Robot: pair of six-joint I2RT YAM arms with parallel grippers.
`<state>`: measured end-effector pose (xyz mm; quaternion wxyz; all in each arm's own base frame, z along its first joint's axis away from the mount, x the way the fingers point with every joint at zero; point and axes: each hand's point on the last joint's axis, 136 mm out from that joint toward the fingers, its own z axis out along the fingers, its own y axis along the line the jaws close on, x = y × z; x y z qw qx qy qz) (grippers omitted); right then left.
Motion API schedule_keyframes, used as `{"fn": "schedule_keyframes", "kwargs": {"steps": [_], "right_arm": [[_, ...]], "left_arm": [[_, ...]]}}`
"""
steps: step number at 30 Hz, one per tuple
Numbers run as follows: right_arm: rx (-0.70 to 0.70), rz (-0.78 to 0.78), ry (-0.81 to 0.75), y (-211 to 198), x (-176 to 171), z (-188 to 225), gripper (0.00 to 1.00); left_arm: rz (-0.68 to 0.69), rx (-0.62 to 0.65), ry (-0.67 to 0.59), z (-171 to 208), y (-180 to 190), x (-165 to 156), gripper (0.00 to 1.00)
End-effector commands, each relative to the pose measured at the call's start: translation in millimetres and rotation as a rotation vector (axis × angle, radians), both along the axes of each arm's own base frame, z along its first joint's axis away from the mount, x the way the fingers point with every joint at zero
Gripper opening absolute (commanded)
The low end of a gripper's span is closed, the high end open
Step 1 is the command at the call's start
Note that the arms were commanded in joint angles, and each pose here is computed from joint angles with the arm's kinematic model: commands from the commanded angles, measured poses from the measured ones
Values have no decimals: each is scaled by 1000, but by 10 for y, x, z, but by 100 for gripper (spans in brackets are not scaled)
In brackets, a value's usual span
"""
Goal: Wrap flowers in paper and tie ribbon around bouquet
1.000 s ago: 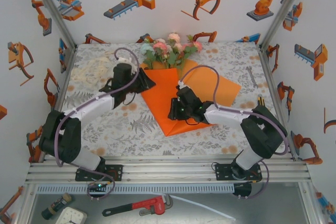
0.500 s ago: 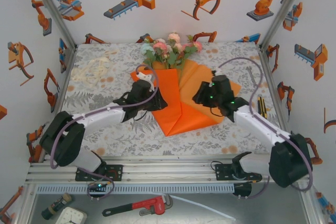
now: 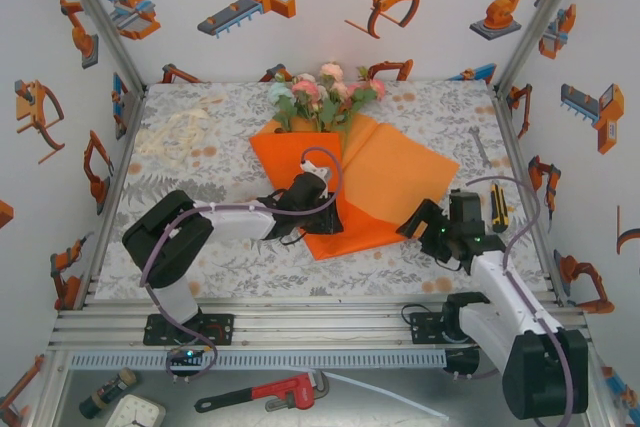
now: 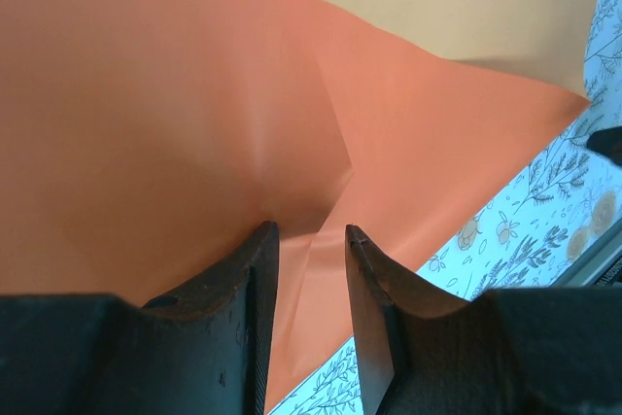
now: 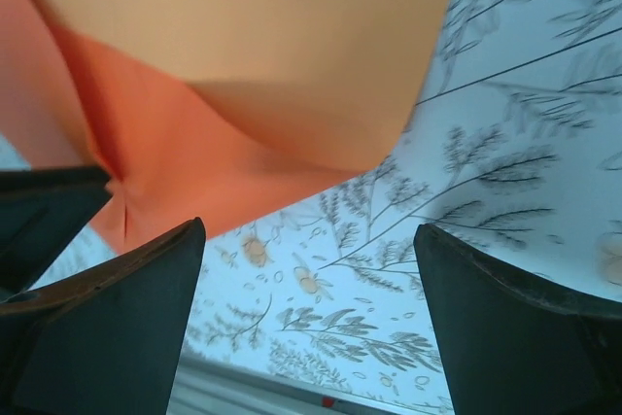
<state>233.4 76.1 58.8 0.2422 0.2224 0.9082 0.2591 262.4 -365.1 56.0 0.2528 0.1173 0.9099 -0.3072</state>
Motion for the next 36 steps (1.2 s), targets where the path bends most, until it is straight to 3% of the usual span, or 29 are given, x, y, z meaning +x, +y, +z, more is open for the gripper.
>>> {"fn": "schedule_keyframes", "kwargs": {"steps": [1, 8, 16, 21, 23, 25, 27, 32, 36], "right_arm": [[156, 52, -44, 235, 14, 64, 81], [160, 30, -90, 231, 198, 35, 78], [184, 114, -219, 441, 364, 271, 67], [94, 216, -270, 592, 426, 334, 51], [11, 273, -281, 655, 412, 347, 54], [-72, 323, -294, 712, 370, 322, 70], [-155, 304, -265, 639, 329, 169, 78], [-221, 169, -217, 395, 332, -76, 76], [-255, 110, -182, 298, 365, -150, 63]], "left_arm": [[7, 56, 14, -156, 54, 1, 36], [13, 66, 14, -173, 76, -1, 36], [29, 77, 10, -190, 120, 6, 35], [28, 73, 15, -205, 97, 12, 35], [30, 72, 16, -206, 98, 12, 35], [33, 74, 14, -202, 103, 17, 35], [35, 73, 10, -193, 106, 22, 35], [36, 71, 9, -185, 104, 24, 35], [38, 78, 10, -199, 119, 25, 35]]}}
